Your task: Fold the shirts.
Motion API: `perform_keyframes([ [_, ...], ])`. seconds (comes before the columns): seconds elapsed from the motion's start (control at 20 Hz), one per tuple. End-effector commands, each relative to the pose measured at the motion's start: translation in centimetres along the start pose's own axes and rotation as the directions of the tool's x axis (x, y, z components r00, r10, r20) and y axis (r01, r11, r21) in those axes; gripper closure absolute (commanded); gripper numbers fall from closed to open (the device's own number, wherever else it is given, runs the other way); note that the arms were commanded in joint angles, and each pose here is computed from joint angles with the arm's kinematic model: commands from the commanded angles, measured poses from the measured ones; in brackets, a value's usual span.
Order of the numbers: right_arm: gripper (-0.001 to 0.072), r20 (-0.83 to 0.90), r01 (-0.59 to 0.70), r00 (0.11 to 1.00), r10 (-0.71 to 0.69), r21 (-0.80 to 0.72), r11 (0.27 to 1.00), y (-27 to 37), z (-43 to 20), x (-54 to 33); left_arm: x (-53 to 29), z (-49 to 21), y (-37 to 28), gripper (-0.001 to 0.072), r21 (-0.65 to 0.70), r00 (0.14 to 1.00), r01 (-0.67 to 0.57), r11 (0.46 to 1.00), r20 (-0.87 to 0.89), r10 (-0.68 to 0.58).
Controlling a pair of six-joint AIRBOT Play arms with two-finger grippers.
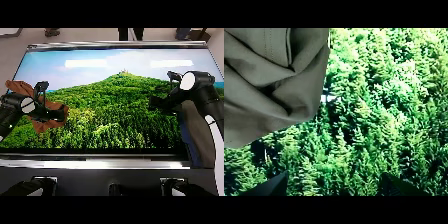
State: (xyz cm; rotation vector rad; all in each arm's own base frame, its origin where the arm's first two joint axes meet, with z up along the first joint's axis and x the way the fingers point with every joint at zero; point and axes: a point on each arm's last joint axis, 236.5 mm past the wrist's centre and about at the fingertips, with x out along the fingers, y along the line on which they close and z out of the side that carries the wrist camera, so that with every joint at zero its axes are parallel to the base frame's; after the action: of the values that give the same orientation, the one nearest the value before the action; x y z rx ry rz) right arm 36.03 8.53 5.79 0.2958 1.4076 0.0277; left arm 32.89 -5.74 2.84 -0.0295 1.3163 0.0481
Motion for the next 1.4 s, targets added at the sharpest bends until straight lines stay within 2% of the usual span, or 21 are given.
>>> perform_keyframes([
  [0.0,0.0101,0.001,-0.001,1.000,0.001,0.000,1.000,0.0,0.0,0.0,0.0,0.0,0.0,-0.0001,0.001,1.000,0.000,1.000,0.001,0.000],
  [0.8,0.0101,0.008,-0.002,1.000,0.002,0.000,1.000,0.1,0.2,0.0,0.0,0.0,0.0,-0.0001,0.000,1.000,0.000,1.000,0.001,0.000],
  [1.05,0.0098,0.114,-0.024,0.993,0.024,-0.003,1.000,0.6,2.7,-0.2,-0.3,3.8,-1.3,-0.0001,-0.011,0.986,0.052,0.999,0.161,-0.050],
  [1.15,0.0074,0.120,-0.005,0.993,0.006,-0.006,1.000,0.1,2.8,-0.2,-0.7,6.0,-1.3,-0.0005,-0.007,0.967,0.064,0.998,0.249,-0.060],
  [1.25,0.0075,0.147,0.042,0.989,-0.035,-0.049,0.998,-0.8,3.5,-0.3,-0.5,8.0,1.2,-0.0007,-0.066,0.960,0.041,0.997,0.278,-0.021],
  [1.35,0.0078,0.164,0.070,0.985,-0.055,-0.087,0.994,-1.3,3.9,-0.4,1.1,8.6,6.1,-0.0008,-0.194,0.981,-0.008,0.981,0.190,0.045],
])
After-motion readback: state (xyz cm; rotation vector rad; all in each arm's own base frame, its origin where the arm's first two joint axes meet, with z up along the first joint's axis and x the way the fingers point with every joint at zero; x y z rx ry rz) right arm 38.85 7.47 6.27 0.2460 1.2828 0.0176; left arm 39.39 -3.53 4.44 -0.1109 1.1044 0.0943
